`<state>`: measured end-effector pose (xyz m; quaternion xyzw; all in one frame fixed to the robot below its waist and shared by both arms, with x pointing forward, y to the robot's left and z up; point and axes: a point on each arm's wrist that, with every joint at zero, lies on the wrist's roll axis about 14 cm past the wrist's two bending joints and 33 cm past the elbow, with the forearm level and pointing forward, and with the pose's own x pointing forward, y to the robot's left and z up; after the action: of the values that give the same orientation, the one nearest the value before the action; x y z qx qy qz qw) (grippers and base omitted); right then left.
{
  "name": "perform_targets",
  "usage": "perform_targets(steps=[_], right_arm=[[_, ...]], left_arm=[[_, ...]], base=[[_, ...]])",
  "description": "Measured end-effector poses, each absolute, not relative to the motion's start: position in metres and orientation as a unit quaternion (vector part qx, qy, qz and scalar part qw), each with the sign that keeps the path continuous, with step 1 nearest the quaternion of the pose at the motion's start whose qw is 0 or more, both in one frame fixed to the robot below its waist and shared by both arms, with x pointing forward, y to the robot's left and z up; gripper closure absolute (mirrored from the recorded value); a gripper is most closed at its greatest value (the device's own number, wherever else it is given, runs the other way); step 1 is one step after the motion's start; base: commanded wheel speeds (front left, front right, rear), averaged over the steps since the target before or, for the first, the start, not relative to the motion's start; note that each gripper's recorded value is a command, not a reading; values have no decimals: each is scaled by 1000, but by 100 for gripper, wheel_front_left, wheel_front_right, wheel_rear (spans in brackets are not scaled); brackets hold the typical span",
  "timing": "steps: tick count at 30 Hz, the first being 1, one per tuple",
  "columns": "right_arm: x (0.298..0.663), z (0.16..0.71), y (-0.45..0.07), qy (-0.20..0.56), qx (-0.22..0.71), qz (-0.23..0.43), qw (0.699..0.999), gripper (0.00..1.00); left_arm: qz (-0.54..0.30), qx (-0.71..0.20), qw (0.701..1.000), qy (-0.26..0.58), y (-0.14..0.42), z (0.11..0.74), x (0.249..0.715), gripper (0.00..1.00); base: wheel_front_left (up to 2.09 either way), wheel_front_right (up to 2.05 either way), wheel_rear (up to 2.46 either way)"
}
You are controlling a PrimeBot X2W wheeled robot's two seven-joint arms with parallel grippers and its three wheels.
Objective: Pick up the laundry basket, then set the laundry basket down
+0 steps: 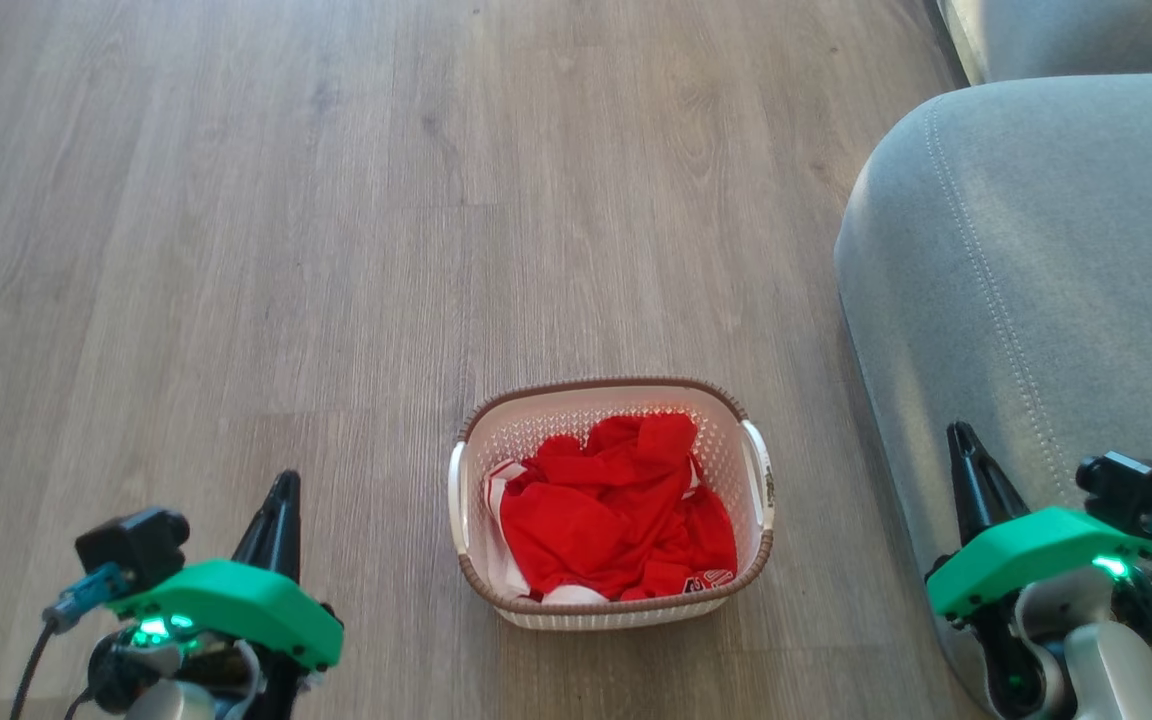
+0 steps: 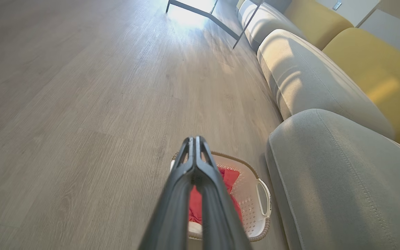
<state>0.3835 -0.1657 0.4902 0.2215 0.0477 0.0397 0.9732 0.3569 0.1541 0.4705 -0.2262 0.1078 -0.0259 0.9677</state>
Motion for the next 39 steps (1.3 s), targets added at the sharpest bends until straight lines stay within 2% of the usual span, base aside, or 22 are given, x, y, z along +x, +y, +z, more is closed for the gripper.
perform_targets(steps=[23,39], right_arm=[[381,486,-174,53,351,18,935,100],[380,484,-182,50,442,2,896,100]], left_arm=[[-11,-351,929,118,159,466,360,100],[-1,-438,892,113,165,468,364,100]], base=[[0,0,0],[0,0,0]])
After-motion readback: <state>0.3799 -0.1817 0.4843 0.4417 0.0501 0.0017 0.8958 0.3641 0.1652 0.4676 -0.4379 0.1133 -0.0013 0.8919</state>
